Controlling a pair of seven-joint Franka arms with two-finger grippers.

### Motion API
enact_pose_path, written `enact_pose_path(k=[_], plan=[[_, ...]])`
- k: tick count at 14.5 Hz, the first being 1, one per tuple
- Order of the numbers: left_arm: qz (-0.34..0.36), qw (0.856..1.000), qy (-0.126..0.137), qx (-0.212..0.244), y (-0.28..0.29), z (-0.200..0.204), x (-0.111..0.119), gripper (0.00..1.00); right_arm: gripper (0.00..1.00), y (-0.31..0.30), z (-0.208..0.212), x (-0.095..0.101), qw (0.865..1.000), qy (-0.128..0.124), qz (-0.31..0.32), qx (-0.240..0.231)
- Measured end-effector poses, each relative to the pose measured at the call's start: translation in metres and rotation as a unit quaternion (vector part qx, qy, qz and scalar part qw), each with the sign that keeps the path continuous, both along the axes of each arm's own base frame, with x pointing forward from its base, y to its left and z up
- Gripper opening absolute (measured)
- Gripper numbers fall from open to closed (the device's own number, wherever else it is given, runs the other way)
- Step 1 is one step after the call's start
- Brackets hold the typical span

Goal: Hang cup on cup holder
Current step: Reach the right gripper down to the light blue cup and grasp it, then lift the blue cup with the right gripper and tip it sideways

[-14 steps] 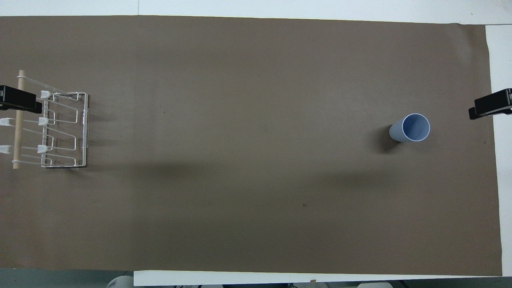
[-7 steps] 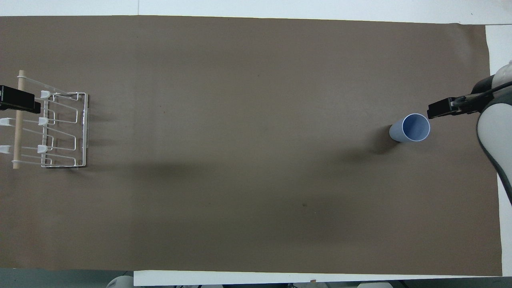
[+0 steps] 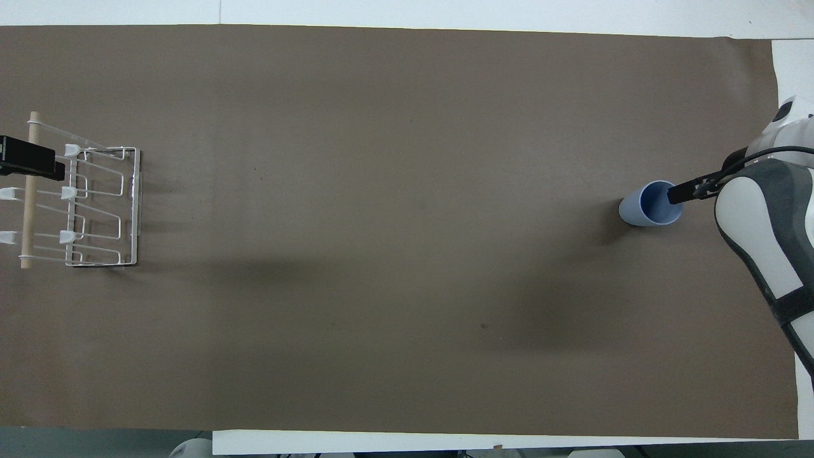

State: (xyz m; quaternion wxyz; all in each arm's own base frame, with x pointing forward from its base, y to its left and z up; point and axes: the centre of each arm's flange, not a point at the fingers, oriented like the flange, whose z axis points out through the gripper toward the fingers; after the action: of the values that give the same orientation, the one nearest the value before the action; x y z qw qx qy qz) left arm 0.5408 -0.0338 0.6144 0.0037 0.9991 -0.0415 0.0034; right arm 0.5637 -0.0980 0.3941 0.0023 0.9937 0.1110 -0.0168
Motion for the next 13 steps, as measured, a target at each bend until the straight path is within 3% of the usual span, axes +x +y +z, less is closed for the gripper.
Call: enact_pose_path(k=[6, 7, 9, 13], plan=[[0.000, 1.000, 0.000, 0.000, 0.000, 0.000, 0.000, 1.00, 0.88, 0.002, -0.028, 0.002, 1.000, 0.012, 0.002, 0.001], [0.001, 1.000, 0.000, 0.000, 0.001, 0.000, 0.000, 1.00, 0.77, 0.002, -0.031, 0.002, 1.000, 0.011, 0.002, 0.001], [0.002, 1.000, 0.000, 0.000, 0.002, 0.000, 0.000, 1.00, 0.73, 0.004, -0.036, 0.004, 1.000, 0.007, 0.004, 0.000], [0.002, 1.000, 0.000, 0.000, 0.002, 0.000, 0.000, 1.00, 0.28, 0.004, -0.050, 0.005, 1.000, 0.017, 0.004, 0.000]])
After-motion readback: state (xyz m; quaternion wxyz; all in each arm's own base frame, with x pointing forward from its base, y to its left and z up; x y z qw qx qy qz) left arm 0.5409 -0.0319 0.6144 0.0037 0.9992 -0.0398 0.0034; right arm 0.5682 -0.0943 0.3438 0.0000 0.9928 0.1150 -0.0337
